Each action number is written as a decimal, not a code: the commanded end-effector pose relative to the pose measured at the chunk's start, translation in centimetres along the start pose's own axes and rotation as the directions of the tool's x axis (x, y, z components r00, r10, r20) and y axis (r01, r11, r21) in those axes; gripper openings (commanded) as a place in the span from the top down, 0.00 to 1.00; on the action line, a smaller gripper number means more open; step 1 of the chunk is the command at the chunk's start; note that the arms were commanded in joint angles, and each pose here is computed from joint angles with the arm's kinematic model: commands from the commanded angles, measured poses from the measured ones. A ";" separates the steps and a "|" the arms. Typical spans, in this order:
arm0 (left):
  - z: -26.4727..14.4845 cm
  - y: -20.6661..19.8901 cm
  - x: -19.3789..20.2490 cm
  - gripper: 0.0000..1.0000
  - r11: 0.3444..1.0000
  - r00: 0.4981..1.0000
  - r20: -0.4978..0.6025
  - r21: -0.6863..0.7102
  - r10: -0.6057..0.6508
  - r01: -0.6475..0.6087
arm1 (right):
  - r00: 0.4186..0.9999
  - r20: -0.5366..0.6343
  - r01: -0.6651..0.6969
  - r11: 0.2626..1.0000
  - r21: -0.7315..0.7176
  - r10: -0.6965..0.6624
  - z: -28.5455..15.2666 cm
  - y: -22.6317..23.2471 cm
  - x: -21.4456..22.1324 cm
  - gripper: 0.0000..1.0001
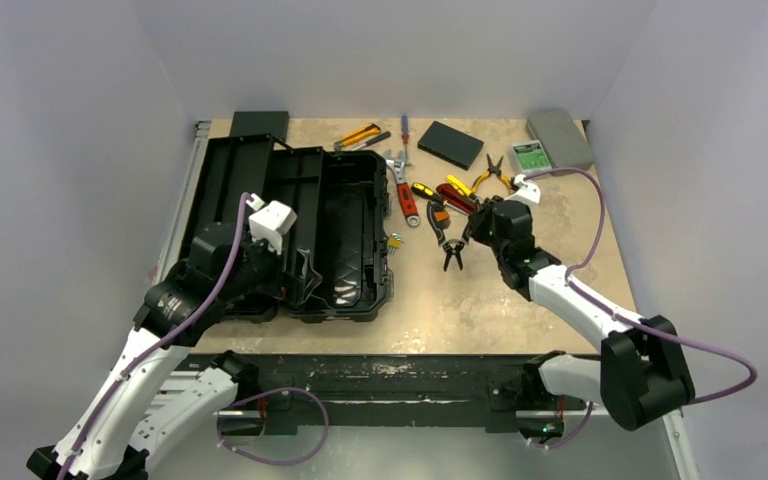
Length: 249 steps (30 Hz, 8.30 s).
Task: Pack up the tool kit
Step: Pick up the pliers at the center of the board, then place the pliers in the toolbox, then pick up the knife at the center of the board.
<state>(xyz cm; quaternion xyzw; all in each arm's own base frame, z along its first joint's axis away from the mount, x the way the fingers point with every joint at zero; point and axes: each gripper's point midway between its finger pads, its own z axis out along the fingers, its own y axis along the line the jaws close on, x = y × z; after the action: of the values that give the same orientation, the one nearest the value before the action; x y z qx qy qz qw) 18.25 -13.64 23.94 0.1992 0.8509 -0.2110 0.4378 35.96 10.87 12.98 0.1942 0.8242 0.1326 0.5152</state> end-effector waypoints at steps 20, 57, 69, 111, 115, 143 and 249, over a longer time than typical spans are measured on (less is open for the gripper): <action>2.2 -5.9 -7.0 0.01 0.929 0.959 0.067 0.276 -0.274 0.246 | 0.979 -0.163 -0.180 0.888 -0.424 0.120 -6.9 14.0 -5.9 1.00; -4.4 5.0 -3.4 0.01 0.945 0.984 0.176 -0.323 0.007 0.051 | 0.936 -0.345 -0.033 0.994 0.104 0.067 -0.5 23.2 10.3 1.00; -3.8 4.2 -2.8 0.01 0.962 0.984 0.176 -0.272 0.011 0.038 | 0.922 -0.384 -0.049 0.999 0.005 0.048 -0.8 24.4 11.7 0.56; -1.9 1.2 -1.6 0.00 0.996 0.993 0.117 -0.087 0.028 -0.018 | 0.934 -0.209 0.275 0.957 -0.091 -0.289 0.2 6.2 -3.3 0.15; -1.8 1.0 -1.5 0.00 0.997 0.993 0.113 -0.077 0.029 -0.020 | 0.913 -0.256 0.299 0.948 -0.108 -0.317 2.8 5.4 -3.4 0.15; -0.5 0.7 -1.0 0.00 0.998 0.997 0.069 -0.047 0.033 -0.029 | 0.829 -0.436 0.351 0.932 -0.085 -0.352 14.4 0.6 1.6 0.18; 8.2 -10.7 -4.2 0.00 0.843 0.912 -0.100 0.351 -0.398 0.407 | 0.863 -0.448 0.219 0.972 -0.084 -0.233 -1.7 0.7 7.9 1.00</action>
<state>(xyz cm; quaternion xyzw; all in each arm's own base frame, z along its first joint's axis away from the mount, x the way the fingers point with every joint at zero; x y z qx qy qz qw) 20.54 -26.47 24.50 0.1021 0.8374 -0.4271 0.3254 31.80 13.24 7.20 0.0516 0.9417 0.0586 0.3272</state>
